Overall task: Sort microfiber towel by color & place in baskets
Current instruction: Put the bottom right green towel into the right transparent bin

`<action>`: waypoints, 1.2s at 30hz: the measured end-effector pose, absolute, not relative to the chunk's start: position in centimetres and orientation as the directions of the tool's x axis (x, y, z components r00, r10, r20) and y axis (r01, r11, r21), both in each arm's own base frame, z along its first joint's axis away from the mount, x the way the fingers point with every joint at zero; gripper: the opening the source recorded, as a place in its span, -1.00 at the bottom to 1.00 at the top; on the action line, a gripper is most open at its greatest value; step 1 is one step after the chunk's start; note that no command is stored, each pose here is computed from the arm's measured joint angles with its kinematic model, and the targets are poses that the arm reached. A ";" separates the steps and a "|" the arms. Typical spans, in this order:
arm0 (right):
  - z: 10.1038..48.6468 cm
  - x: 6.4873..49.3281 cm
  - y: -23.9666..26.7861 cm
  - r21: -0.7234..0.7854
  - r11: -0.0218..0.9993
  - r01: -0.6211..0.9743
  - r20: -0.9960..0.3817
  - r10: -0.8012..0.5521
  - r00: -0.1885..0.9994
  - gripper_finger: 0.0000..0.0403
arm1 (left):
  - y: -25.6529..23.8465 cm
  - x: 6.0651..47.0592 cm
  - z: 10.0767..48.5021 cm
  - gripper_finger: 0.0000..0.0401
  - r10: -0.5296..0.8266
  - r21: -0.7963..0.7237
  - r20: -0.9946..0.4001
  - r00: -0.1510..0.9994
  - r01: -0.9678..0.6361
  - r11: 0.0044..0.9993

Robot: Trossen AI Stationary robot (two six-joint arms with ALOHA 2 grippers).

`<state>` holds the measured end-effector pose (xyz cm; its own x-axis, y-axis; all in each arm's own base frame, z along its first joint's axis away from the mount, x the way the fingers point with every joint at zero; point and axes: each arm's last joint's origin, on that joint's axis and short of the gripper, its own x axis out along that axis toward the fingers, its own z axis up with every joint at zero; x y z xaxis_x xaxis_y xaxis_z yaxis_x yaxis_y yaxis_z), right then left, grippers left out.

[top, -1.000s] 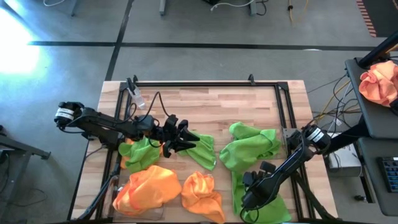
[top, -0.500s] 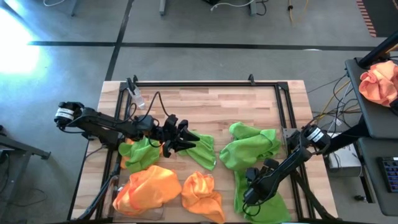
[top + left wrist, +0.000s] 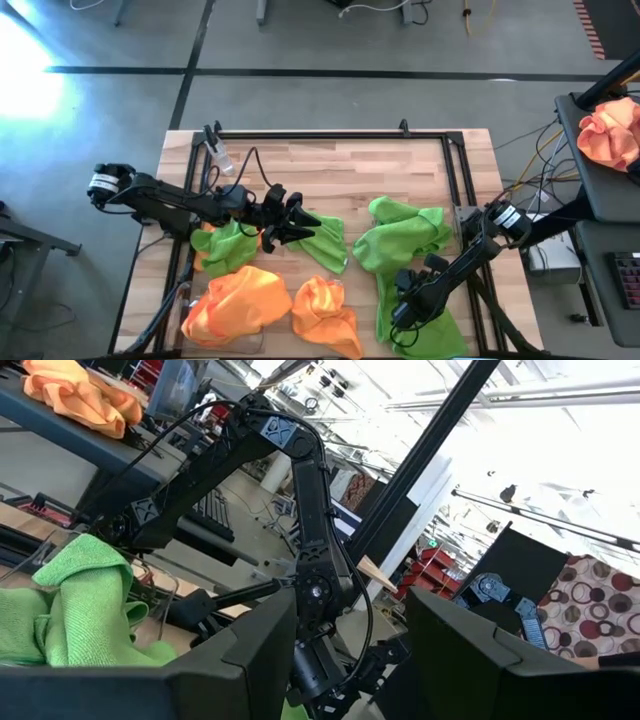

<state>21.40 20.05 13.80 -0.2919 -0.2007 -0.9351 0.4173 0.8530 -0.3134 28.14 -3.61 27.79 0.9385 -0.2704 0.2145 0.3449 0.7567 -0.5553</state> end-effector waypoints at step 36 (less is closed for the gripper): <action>24.5 19.7 18.0 -0.035 0.787 0.616 -0.998 -0.059 0.019 -0.96 | -3.6 28.1 27.8 -0.13 -0.268 -0.550 0.214 0.939 0.343 0.762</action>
